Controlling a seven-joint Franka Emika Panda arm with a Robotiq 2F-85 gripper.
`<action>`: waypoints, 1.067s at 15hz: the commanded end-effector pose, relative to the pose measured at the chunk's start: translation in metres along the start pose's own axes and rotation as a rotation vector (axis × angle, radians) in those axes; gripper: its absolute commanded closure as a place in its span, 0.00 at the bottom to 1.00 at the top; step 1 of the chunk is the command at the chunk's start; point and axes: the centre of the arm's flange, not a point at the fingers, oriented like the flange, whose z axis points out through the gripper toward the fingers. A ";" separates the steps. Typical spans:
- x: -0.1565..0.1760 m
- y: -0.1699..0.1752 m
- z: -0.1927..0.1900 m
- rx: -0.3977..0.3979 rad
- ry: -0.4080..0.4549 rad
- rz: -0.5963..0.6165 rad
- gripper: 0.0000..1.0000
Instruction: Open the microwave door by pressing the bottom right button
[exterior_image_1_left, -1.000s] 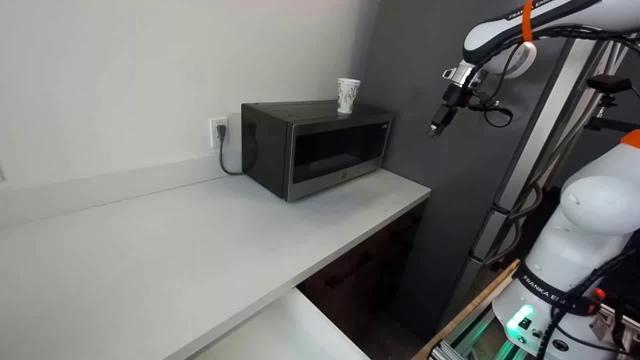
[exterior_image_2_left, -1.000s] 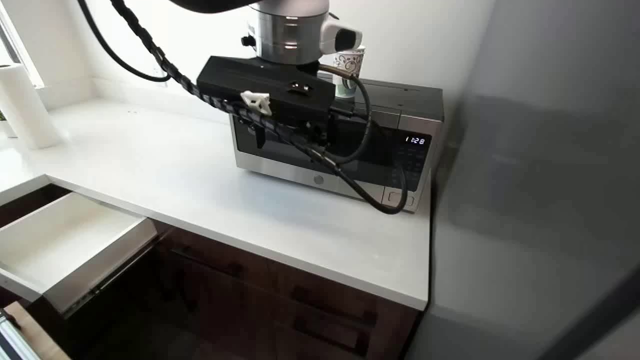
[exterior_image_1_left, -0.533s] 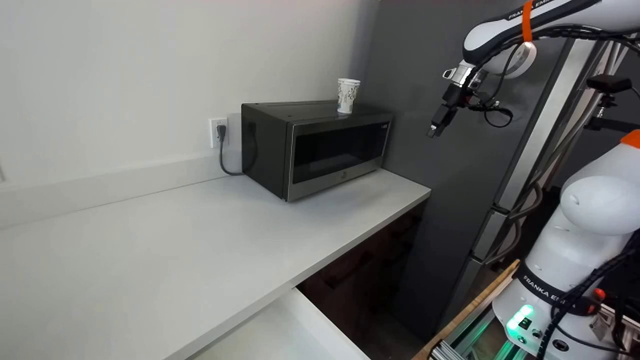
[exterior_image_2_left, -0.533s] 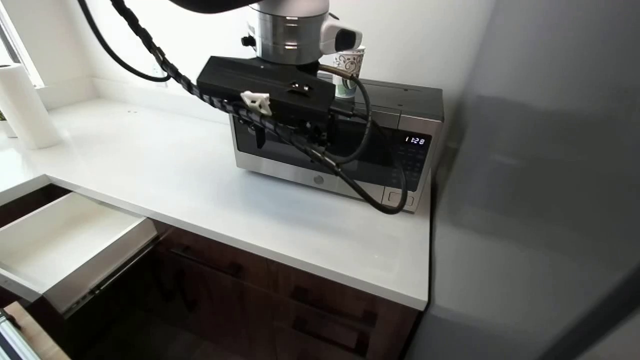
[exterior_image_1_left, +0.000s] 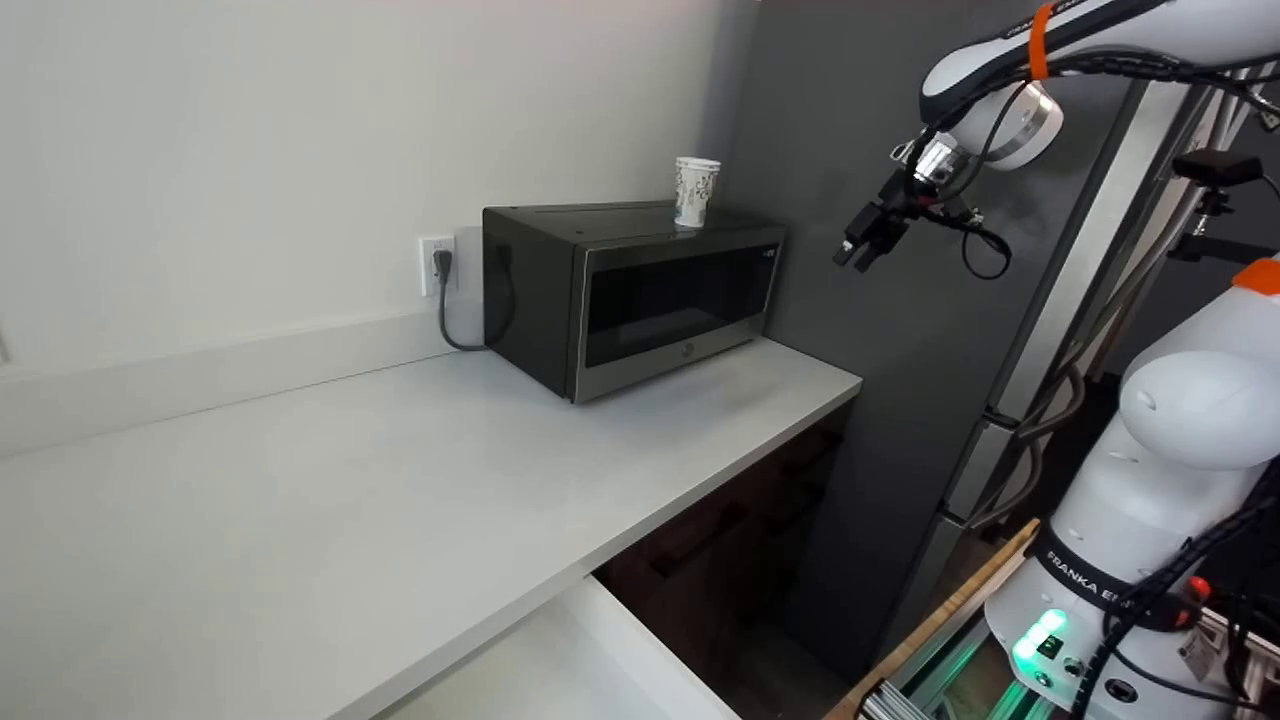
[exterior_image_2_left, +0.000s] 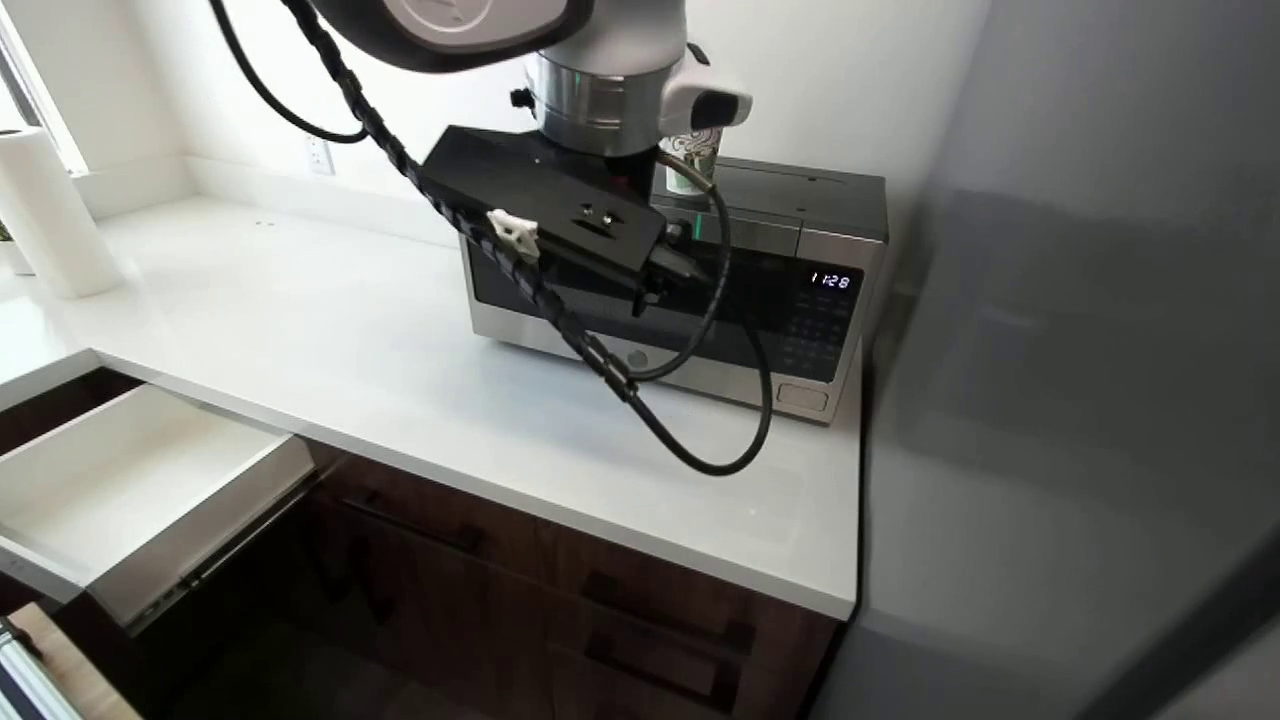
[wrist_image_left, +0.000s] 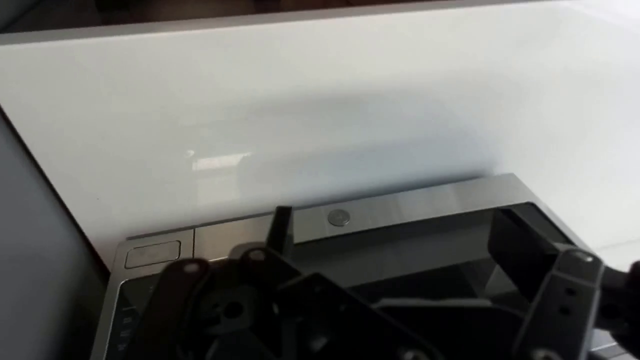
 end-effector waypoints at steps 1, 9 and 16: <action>0.012 0.028 0.042 0.073 0.078 0.176 0.00; -0.028 0.105 0.100 0.254 0.293 0.572 0.42; -0.054 0.119 0.087 0.271 0.368 0.716 0.65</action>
